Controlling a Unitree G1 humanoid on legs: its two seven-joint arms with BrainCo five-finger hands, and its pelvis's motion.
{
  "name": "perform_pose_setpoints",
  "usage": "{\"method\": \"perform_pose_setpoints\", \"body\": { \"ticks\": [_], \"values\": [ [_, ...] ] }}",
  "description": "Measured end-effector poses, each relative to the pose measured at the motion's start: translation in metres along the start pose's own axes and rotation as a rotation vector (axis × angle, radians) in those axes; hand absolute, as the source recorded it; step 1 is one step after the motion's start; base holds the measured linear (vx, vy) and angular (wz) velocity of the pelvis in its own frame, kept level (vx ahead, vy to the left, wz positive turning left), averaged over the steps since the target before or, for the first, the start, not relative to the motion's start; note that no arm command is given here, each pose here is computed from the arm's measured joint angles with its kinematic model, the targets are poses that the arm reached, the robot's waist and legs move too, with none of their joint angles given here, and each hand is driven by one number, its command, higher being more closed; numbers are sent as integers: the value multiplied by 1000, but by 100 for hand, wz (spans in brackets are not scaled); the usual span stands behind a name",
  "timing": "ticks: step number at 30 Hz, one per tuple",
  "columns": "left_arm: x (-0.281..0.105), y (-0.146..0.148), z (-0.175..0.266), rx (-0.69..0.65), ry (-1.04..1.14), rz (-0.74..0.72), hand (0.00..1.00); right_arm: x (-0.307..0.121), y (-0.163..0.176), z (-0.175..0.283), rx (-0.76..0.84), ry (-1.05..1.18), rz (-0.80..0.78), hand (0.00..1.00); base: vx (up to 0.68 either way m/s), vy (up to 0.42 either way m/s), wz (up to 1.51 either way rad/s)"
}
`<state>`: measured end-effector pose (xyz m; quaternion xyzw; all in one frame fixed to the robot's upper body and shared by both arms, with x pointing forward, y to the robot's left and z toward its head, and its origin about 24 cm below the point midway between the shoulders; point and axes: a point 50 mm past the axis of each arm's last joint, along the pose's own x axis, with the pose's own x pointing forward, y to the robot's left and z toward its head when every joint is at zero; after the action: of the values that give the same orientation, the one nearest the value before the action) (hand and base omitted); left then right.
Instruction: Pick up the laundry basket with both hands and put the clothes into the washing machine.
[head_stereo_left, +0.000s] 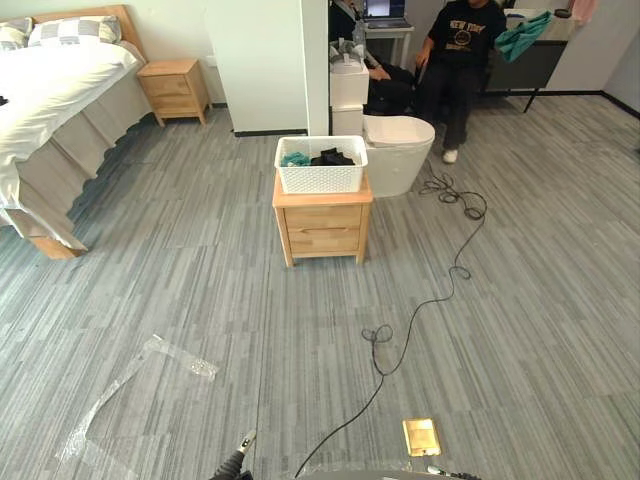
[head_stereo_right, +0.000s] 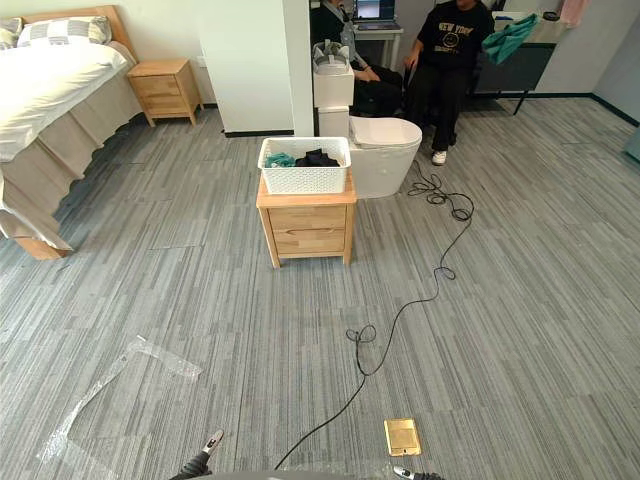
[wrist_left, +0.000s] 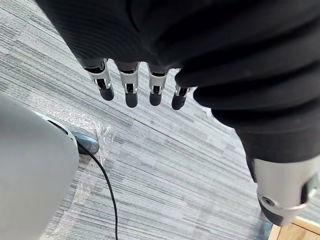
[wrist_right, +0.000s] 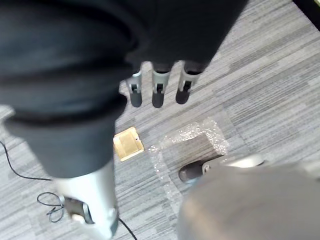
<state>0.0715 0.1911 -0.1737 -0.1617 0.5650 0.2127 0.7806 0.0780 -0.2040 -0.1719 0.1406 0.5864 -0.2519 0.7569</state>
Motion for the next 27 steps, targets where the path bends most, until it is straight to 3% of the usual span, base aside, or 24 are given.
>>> {"method": "perform_pose_setpoints", "body": {
  "ticks": [7,13,21,27],
  "values": [
    [0,3,13,-102,-49,12,0,-2,7,11,162,-79,27,0,-17,-4,41],
    [0,8,16,-220,-56,25,0,-2,2,1,405,-44,2,0,234,-99,3],
    [-1,7,4,-438,-43,49,0,-2,-2,13,382,-69,-1,0,584,-332,19],
    [-1,11,8,-418,-61,48,0,-5,31,45,273,-142,76,0,618,-215,-36]
  ]
}}
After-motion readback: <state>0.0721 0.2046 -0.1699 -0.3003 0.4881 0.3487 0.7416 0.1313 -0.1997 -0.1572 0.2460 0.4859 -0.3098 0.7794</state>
